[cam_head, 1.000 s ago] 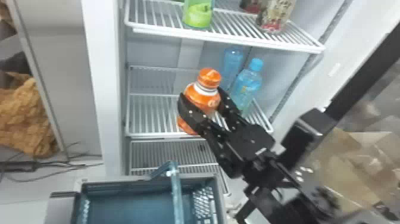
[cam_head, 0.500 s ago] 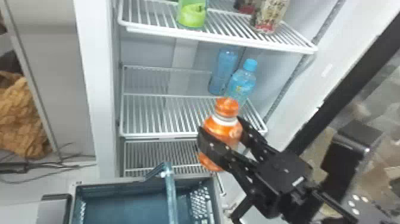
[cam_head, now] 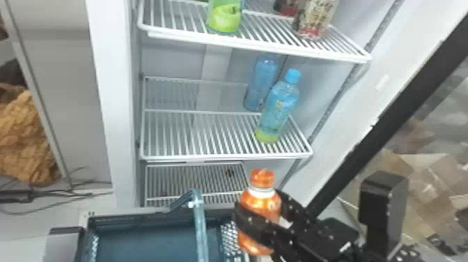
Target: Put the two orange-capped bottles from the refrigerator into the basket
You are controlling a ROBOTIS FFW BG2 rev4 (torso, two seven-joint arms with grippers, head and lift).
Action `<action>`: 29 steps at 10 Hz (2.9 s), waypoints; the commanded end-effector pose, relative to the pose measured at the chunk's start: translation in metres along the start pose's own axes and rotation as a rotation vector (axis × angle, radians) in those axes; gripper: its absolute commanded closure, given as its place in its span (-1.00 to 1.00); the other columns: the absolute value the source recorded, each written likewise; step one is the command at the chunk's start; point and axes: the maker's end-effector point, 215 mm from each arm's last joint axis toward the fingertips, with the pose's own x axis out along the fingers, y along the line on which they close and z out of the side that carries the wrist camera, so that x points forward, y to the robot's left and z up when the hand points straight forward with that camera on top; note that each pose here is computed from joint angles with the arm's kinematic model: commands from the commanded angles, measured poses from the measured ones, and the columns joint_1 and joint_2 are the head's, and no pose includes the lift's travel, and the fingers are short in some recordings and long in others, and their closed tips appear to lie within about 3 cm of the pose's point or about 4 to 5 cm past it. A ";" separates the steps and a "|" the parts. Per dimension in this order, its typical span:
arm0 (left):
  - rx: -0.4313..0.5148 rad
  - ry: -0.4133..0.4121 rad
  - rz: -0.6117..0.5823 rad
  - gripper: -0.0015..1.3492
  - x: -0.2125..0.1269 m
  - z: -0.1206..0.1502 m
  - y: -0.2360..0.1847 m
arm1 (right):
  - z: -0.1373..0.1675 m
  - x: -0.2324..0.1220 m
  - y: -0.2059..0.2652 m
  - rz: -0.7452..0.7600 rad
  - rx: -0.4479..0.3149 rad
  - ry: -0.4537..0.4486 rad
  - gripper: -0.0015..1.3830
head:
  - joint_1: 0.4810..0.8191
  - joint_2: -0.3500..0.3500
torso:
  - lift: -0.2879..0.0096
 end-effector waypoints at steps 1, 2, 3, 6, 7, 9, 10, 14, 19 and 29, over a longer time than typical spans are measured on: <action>0.003 0.004 0.001 0.77 0.000 0.000 0.000 | -0.021 -0.003 0.006 0.017 0.036 0.063 0.09 | 0.27 -1.00 | -1.00; 0.008 0.004 0.004 0.77 0.000 0.001 0.001 | -0.029 -0.003 0.014 0.046 0.053 0.088 0.09 | 0.27 -1.00 | -1.00; 0.012 0.007 0.002 0.77 0.001 0.001 0.000 | -0.035 -0.003 0.024 0.076 0.066 0.108 0.09 | 0.27 -1.00 | -1.00; 0.018 0.016 0.001 0.77 0.002 0.001 -0.001 | -0.031 0.003 0.059 0.184 0.086 0.103 0.09 | 0.27 -1.00 | -1.00; 0.018 0.019 0.000 0.77 0.002 0.000 -0.001 | -0.044 0.012 0.063 0.210 0.111 0.128 0.09 | 0.27 -1.00 | -1.00; 0.017 0.020 -0.001 0.77 0.002 -0.001 -0.001 | -0.055 0.020 0.060 0.214 0.126 0.148 0.09 | 0.27 -1.00 | -1.00; 0.017 0.020 -0.001 0.77 0.002 -0.001 -0.001 | -0.061 0.023 0.061 0.222 0.137 0.160 0.09 | 0.27 -1.00 | -1.00; 0.018 0.018 -0.001 0.77 0.002 0.000 -0.001 | -0.071 0.031 0.069 0.262 0.160 0.178 -0.32 | 0.27 -1.00 | -1.00; 0.017 0.016 -0.006 0.77 0.003 0.000 -0.003 | -0.051 0.033 0.067 0.267 0.142 0.105 -0.74 | 0.27 -1.00 | -1.00; 0.023 0.002 -0.002 0.77 0.002 0.006 -0.002 | 0.080 0.036 -0.032 -0.046 -0.077 -0.497 -0.73 | 0.27 -1.00 | -1.00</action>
